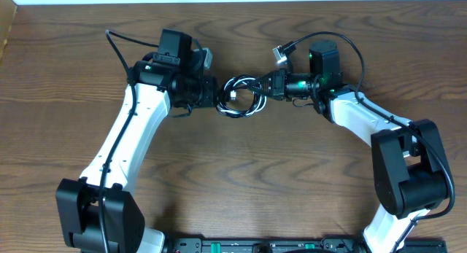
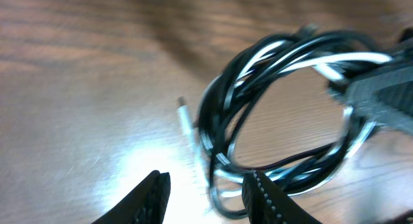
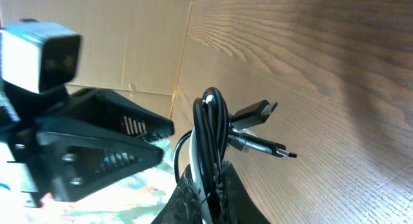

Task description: Untangle cables

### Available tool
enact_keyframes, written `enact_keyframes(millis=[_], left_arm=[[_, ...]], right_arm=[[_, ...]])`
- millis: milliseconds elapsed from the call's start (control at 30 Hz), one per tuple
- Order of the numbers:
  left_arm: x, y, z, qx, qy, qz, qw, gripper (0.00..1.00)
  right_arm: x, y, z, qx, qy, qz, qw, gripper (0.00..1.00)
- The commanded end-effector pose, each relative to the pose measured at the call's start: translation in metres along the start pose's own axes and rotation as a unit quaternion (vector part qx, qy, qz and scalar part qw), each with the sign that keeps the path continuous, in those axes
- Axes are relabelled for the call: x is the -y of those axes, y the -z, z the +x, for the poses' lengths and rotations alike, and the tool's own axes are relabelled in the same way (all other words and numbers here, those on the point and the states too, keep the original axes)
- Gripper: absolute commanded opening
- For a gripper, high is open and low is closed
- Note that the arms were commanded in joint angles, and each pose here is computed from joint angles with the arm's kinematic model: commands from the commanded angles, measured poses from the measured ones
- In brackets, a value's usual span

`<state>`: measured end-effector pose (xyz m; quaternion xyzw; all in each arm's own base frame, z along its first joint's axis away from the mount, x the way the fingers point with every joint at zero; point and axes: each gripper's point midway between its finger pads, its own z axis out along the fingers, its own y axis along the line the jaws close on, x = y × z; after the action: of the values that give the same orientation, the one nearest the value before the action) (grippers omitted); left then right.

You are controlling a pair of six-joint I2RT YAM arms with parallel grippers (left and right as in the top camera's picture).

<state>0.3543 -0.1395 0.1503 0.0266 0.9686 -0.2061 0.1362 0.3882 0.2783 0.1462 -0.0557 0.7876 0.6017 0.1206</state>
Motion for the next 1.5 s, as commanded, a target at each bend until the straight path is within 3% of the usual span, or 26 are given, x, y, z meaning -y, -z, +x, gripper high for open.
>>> enact_keyframes(millis=[0, 200, 333, 500, 1267, 1300, 1433, 1467], left_arm=[[-0.012, 0.004, -0.003, 0.008, 0.001, -0.037, 0.999, 0.41], [-0.012, -0.002, -0.001, 0.006, 0.002, -0.032, 0.999, 0.40], [0.004, -0.004, 0.001, -0.001, 0.000, 0.018, 1.000, 0.38], [0.008, -0.004, 0.002, -0.004, -0.001, 0.028, 1.000, 0.28], [-0.005, -0.021, 0.012, -0.007, 0.011, 0.006, 1.000, 0.28], [-0.003, -0.023, 0.012, -0.005, 0.010, 0.010, 1.000, 0.27], [0.010, -0.027, 0.010, 0.000, -0.006, 0.025, 1.000, 0.08], [0.014, -0.028, 0.010, 0.001, -0.011, 0.029, 1.000, 0.08]], right_arm=[[-0.009, -0.002, 0.002, -0.007, 0.008, -0.010, 1.000, 0.01], [-0.009, -0.002, 0.002, -0.007, 0.008, -0.010, 1.000, 0.01], [-0.009, -0.002, 0.002, -0.007, 0.007, -0.010, 1.000, 0.01], [-0.008, -0.002, 0.003, -0.008, 0.005, -0.009, 1.000, 0.01], [-0.008, -0.002, 0.002, -0.008, 0.005, -0.009, 1.000, 0.01], [-0.008, -0.002, 0.002, -0.008, 0.005, -0.009, 1.000, 0.01], [-0.008, -0.002, 0.002, -0.008, 0.005, -0.009, 1.000, 0.01], [-0.008, -0.002, 0.002, -0.008, 0.005, -0.009, 1.000, 0.01]])
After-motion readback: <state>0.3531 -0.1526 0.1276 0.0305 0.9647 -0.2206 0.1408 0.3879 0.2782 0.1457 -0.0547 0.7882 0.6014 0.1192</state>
